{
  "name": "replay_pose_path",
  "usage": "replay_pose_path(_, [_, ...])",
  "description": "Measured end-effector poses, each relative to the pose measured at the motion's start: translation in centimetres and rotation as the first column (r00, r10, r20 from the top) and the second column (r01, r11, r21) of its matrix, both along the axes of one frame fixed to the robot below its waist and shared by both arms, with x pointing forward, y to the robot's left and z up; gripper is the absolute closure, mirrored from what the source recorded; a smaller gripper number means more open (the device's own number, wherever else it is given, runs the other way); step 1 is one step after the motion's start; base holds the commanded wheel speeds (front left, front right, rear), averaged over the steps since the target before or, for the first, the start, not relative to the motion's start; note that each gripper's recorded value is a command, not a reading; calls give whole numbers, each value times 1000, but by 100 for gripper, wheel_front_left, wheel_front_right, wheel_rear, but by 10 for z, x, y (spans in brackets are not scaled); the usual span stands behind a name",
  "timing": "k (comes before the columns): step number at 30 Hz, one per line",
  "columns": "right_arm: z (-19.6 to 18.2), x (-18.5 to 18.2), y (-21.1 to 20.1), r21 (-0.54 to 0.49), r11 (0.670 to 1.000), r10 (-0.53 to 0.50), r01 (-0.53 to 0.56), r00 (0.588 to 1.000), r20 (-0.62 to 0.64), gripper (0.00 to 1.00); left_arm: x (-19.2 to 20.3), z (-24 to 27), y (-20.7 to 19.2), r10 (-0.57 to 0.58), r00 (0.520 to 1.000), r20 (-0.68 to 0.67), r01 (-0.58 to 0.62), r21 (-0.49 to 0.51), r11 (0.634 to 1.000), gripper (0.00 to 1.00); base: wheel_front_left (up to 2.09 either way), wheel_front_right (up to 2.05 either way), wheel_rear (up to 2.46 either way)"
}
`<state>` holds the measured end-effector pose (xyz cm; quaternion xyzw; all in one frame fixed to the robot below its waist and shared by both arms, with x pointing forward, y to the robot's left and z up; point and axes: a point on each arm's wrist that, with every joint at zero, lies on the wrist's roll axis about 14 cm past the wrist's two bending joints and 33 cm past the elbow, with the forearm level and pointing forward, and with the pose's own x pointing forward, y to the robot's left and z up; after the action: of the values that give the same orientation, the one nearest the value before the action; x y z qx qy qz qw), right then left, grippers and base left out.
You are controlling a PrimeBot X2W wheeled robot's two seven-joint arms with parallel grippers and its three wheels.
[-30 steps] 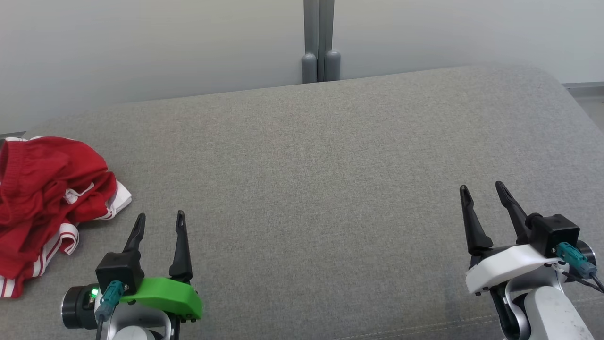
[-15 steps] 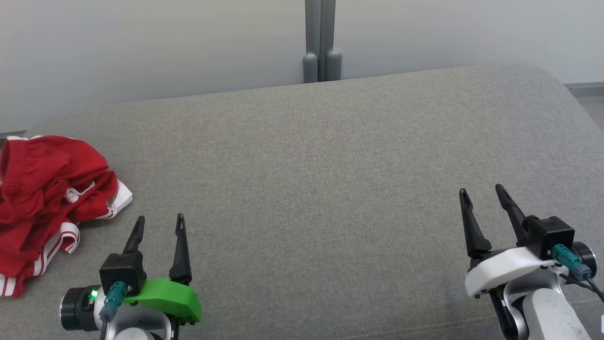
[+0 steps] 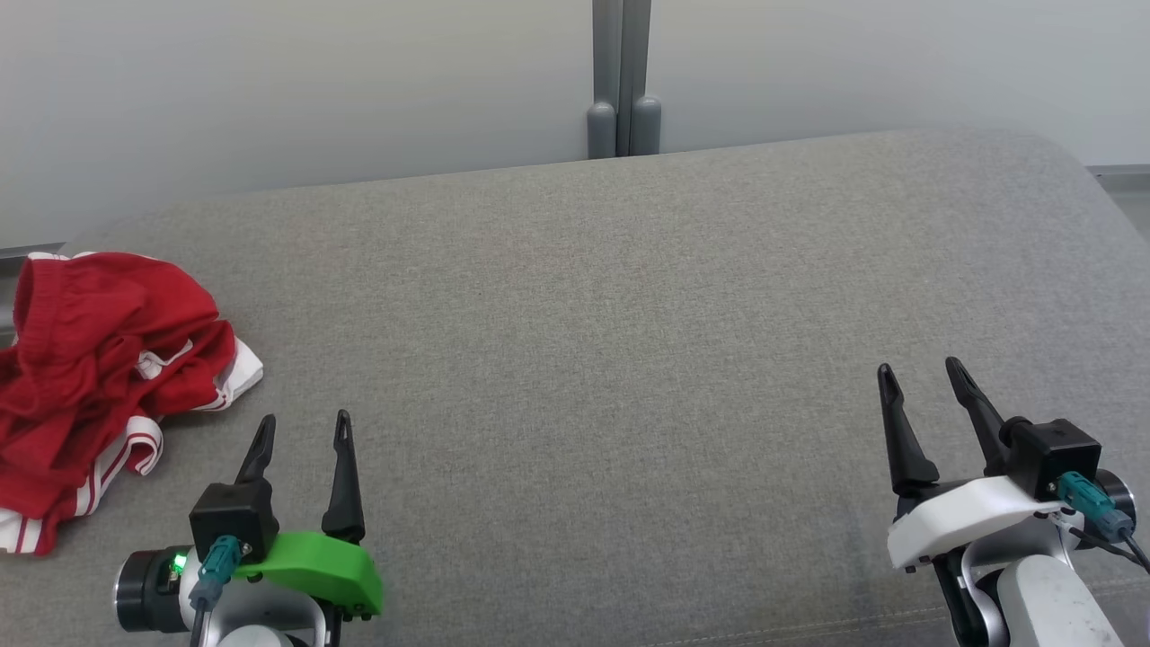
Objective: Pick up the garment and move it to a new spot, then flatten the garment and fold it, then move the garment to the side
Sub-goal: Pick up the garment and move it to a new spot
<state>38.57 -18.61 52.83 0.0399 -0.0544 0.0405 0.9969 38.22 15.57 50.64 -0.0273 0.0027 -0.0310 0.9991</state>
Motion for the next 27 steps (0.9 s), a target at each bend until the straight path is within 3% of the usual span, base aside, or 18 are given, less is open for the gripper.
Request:
replay_pose_path(14, [7, 16, 42, 5, 993, 119, -119, 993, 28, 0, -17, 4, 42, 121, 993, 11, -121, -2, 993, 0, 0, 0, 0])
replay_pose_path(27, [6, 25, 137, 29, 934, 355, -356, 934, 24, 0, -69, 9, 115, 352, 936, 27, -352, -18, 936, 0, 0, 0, 0])
